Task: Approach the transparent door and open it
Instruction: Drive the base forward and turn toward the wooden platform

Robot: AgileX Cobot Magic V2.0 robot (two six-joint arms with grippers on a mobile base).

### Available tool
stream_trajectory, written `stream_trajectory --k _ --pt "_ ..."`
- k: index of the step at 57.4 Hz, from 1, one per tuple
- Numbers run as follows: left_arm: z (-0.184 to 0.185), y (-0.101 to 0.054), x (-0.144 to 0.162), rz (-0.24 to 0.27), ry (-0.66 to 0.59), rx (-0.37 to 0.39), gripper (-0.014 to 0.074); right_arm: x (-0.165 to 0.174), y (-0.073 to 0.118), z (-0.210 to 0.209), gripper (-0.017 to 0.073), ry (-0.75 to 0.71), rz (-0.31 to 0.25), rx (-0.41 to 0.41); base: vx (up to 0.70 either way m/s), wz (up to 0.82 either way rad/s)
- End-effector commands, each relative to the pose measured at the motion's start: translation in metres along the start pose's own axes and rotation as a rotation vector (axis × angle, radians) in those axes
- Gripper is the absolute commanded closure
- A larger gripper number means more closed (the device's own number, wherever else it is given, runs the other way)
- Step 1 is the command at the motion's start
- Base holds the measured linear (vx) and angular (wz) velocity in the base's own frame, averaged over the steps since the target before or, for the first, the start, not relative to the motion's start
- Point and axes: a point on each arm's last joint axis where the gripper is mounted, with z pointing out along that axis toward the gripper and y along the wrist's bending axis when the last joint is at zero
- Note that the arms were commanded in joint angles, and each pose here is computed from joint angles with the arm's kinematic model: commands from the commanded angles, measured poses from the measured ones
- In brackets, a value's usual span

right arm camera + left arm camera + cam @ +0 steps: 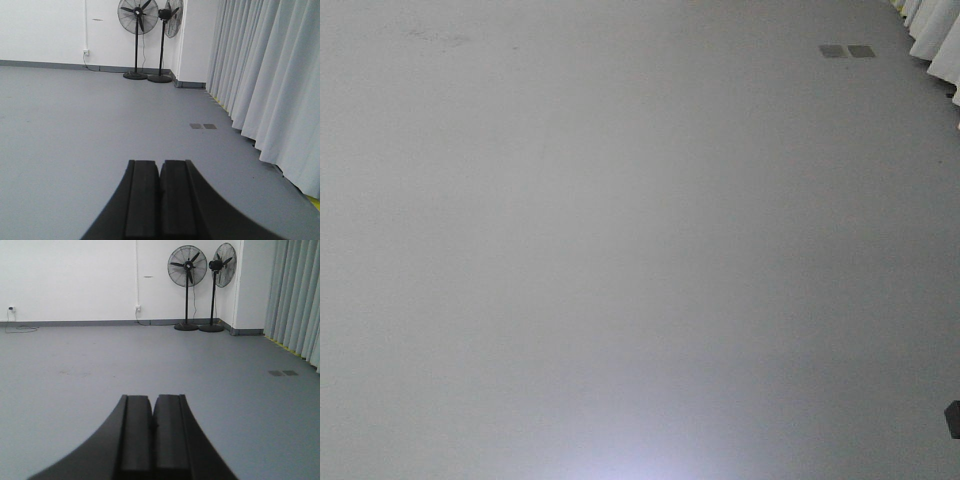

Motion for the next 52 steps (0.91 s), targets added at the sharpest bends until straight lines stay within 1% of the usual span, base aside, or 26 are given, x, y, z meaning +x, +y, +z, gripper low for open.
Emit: stream_trajectory --k 1,28,52 --pt "0.0006 -0.0003 0.0025 -0.011 -0.054 0.005 0.0599 -0.0034 -0.0008 -0.0005 0.0564 -0.077 -0.006 0.014 0.12 0.03" --pt "0.0006 -0.0003 0.0025 -0.011 -0.054 0.005 0.0599 -0.0034 -0.0008 -0.0005 0.0564 -0.077 -0.006 0.014 0.19 0.12" --pt "0.0006 -0.0003 0.0025 -0.011 -0.054 0.005 0.0599 -0.0034 -0.0008 -0.0005 0.0564 -0.077 -0.006 0.014 0.24 0.02"
